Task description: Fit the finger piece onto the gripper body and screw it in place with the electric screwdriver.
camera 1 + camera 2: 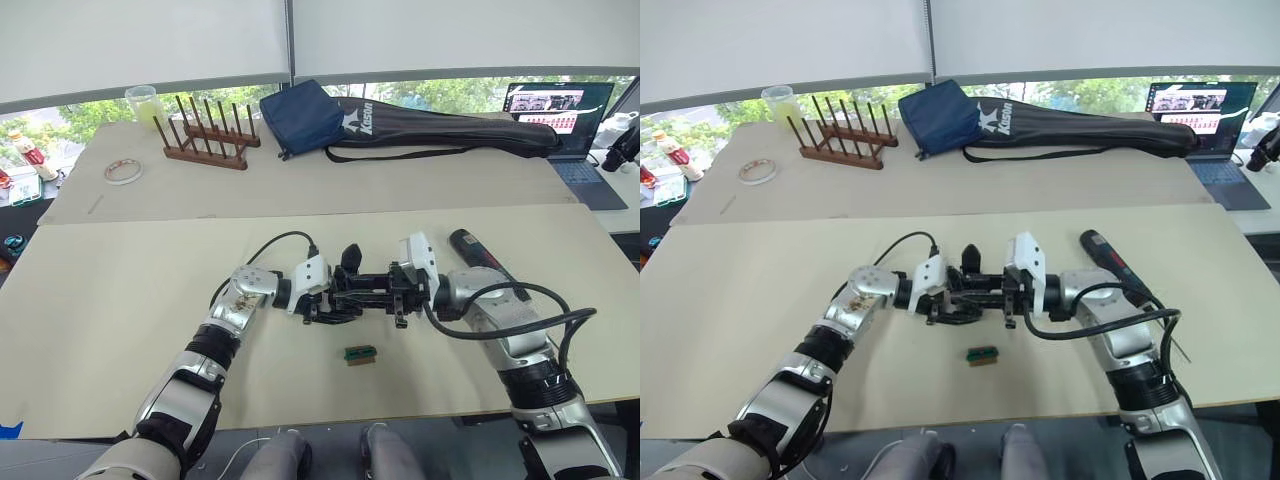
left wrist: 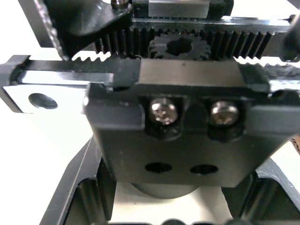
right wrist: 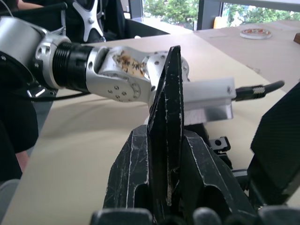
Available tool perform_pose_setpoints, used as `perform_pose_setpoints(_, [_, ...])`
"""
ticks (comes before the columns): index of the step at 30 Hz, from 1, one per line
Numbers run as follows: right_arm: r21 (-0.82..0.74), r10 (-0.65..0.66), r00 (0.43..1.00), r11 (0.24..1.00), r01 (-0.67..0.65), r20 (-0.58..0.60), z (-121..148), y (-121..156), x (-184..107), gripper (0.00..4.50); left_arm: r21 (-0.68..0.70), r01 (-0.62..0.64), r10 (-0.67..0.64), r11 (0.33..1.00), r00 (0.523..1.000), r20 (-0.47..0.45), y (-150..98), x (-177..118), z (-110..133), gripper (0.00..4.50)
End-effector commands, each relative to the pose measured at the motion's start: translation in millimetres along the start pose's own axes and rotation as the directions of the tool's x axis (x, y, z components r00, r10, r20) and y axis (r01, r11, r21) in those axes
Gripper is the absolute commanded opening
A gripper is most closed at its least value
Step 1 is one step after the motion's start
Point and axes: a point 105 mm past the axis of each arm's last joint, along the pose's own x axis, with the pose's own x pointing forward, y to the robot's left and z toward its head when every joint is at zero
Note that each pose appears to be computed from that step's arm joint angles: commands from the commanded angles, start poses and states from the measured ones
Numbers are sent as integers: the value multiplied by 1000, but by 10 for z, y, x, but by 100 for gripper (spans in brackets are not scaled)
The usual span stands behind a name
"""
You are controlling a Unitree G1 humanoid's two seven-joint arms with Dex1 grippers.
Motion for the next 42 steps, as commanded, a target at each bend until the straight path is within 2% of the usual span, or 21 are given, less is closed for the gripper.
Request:
perform_pose_setpoints(1, [-33, -13, 1000, 999, 13, -7, -14, -16, -16, 39, 37, 1, -2, 999, 1000, 29, 7, 8, 110, 237])
perform_pose_setpoints(8, [-18, -22, 1000, 1000, 22, -10, -49, -34, -101, 39, 36, -1, 0, 999, 1000, 26, 7, -12, 104, 237])
perform_pose_setpoints(17, [-16, 6, 998, 1000, -5, 56, 173, 35, -96, 39, 36, -3, 2, 999, 1000, 24, 11, -20, 95, 237])
perform_pose_setpoints(28, [-32, -10, 997, 999, 13, 81, 264, 27, -51, 39, 37, 0, -1, 999, 1000, 27, 8, -9, 103, 237])
perform_pose_setpoints(42, [-35, -14, 1000, 999, 14, 7, 8, -8, -26, 39, 36, 0, -1, 999, 1000, 28, -1, -9, 106, 237])
